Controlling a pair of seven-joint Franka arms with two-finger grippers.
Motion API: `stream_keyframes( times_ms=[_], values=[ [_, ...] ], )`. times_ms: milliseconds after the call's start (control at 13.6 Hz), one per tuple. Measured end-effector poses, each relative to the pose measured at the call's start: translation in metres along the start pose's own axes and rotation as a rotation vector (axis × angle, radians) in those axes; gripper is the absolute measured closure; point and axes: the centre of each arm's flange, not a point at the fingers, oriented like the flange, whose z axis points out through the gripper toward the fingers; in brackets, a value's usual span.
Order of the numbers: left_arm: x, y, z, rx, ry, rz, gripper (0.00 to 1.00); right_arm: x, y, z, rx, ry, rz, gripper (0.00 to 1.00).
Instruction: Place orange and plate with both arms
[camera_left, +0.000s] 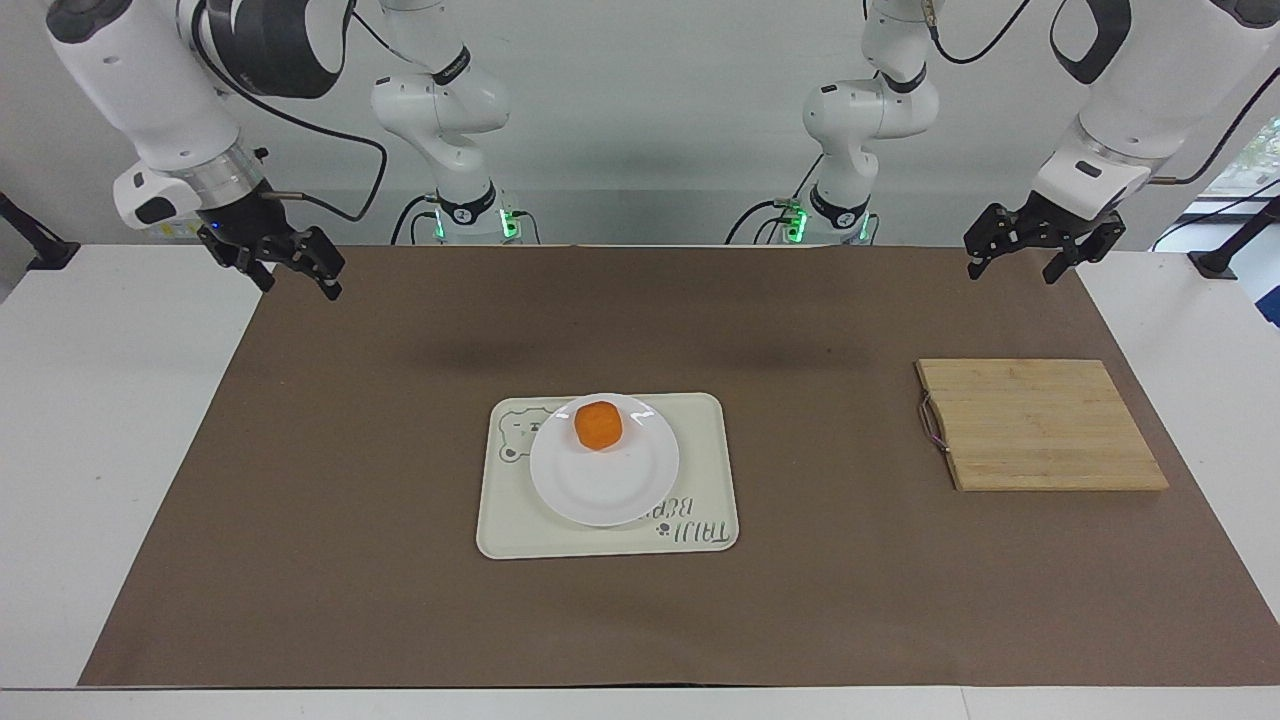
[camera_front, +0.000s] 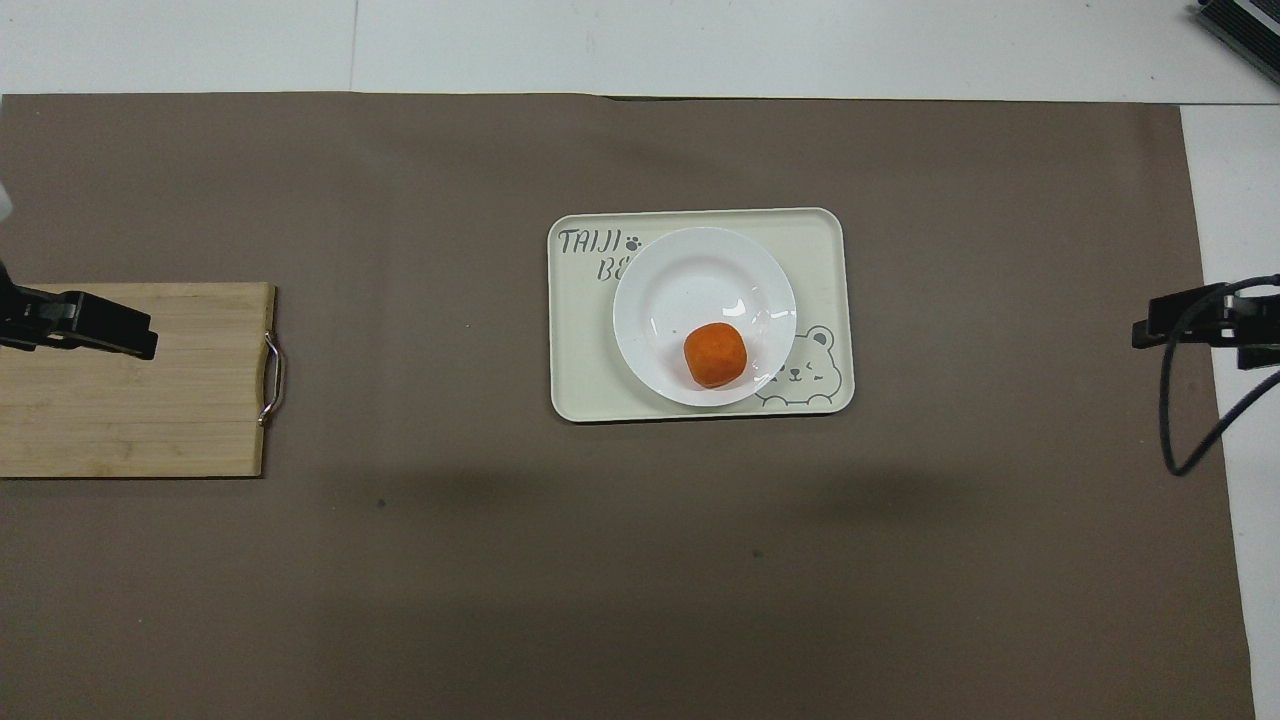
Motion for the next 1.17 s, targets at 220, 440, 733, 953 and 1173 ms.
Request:
stream_keyframes(
  times_ms=[220, 440, 733, 953, 1173],
  values=[
    [0.000, 0.000, 0.000, 0.000, 0.000, 0.000, 0.00, -0.007, -0.009, -0.027, 0.000, 0.004, -0.022, 0.00],
    [0.000, 0.000, 0.000, 0.000, 0.000, 0.000, 0.00, -0.008, -0.012, -0.026, -0.015, -0.001, -0.103, 0.00],
    [0.000, 0.000, 0.000, 0.000, 0.000, 0.000, 0.00, -0.007, -0.008, -0.027, -0.023, 0.004, -0.126, 0.00],
    [0.000, 0.000, 0.000, 0.000, 0.000, 0.000, 0.00, -0.012, -0.008, -0.041, -0.021, 0.030, -0.128, 0.00],
    [0.000, 0.000, 0.000, 0.000, 0.000, 0.000, 0.00, -0.017, -0.011, -0.049, -0.020, 0.023, -0.129, 0.00]
  ],
)
